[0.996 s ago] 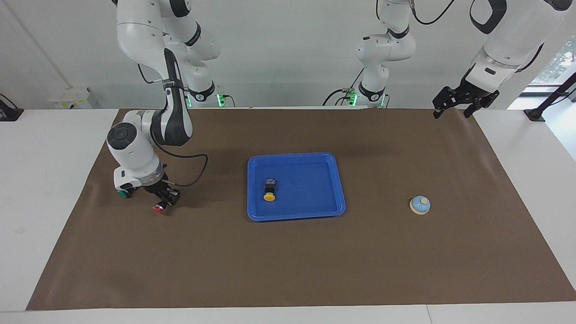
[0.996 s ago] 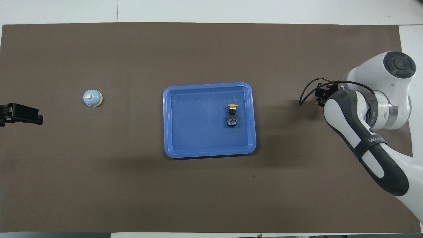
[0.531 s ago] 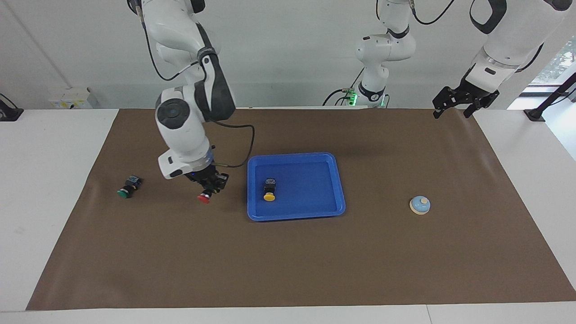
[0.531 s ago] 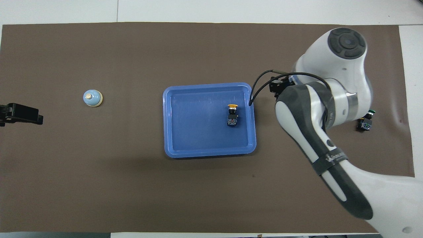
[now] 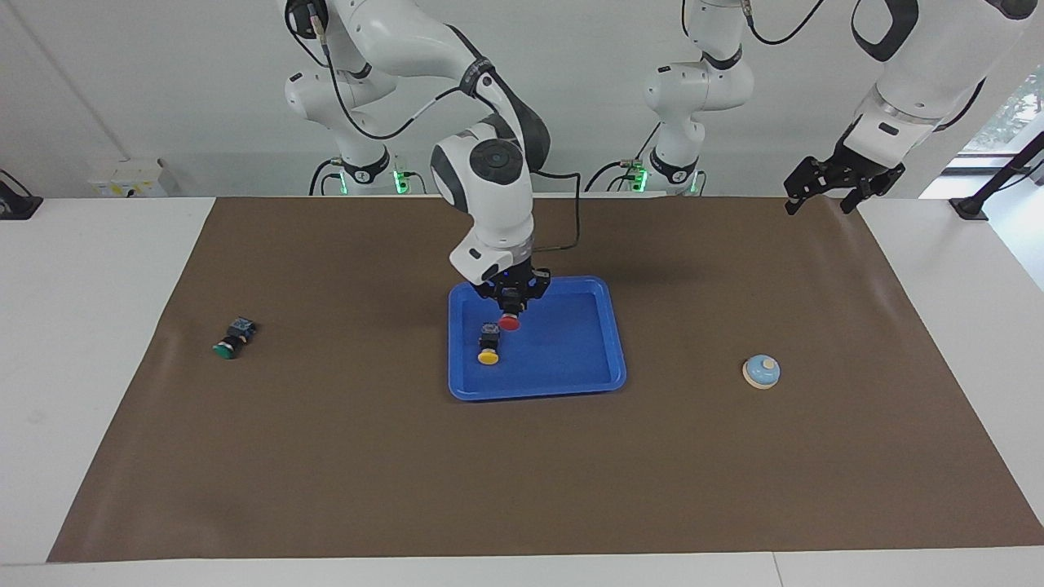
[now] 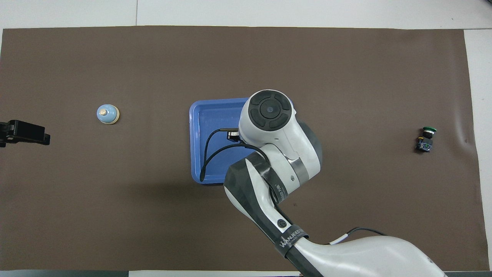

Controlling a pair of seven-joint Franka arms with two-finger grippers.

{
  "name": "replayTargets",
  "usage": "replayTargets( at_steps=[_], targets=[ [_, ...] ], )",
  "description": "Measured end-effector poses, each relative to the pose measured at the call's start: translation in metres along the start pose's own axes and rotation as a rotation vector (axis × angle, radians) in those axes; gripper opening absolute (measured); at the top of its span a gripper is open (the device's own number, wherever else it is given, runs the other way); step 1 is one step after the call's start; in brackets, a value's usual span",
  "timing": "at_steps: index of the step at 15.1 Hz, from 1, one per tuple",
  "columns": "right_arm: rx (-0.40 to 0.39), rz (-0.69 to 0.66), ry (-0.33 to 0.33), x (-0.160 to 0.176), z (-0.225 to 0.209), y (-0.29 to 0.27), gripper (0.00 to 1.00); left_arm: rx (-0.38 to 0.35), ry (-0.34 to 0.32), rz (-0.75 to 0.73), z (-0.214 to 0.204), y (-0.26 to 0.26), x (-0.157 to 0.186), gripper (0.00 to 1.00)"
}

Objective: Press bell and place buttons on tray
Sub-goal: 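Carry the red button into the tray beside the yellow one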

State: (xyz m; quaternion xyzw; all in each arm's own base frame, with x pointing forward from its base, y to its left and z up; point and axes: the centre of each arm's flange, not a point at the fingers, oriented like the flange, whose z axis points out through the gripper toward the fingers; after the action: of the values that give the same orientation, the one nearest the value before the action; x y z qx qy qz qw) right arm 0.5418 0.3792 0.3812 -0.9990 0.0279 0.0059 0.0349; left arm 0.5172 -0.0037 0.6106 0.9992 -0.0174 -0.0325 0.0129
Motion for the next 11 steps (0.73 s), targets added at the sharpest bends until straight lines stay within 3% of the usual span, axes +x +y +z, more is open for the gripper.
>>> replayTargets(
  at_steps=[5, 11],
  targets=[
    [-0.003, -0.057, 0.000, -0.005, 0.052, -0.020, 0.42, 0.000, 0.000, 0.000, 0.000, 0.000, 0.000, 1.00],
    [-0.002, -0.110, 0.016, -0.002, 0.080, -0.004, 0.42, 0.000, 0.000, 0.000, 0.000, 0.000, 0.000, 1.00]
  ],
)
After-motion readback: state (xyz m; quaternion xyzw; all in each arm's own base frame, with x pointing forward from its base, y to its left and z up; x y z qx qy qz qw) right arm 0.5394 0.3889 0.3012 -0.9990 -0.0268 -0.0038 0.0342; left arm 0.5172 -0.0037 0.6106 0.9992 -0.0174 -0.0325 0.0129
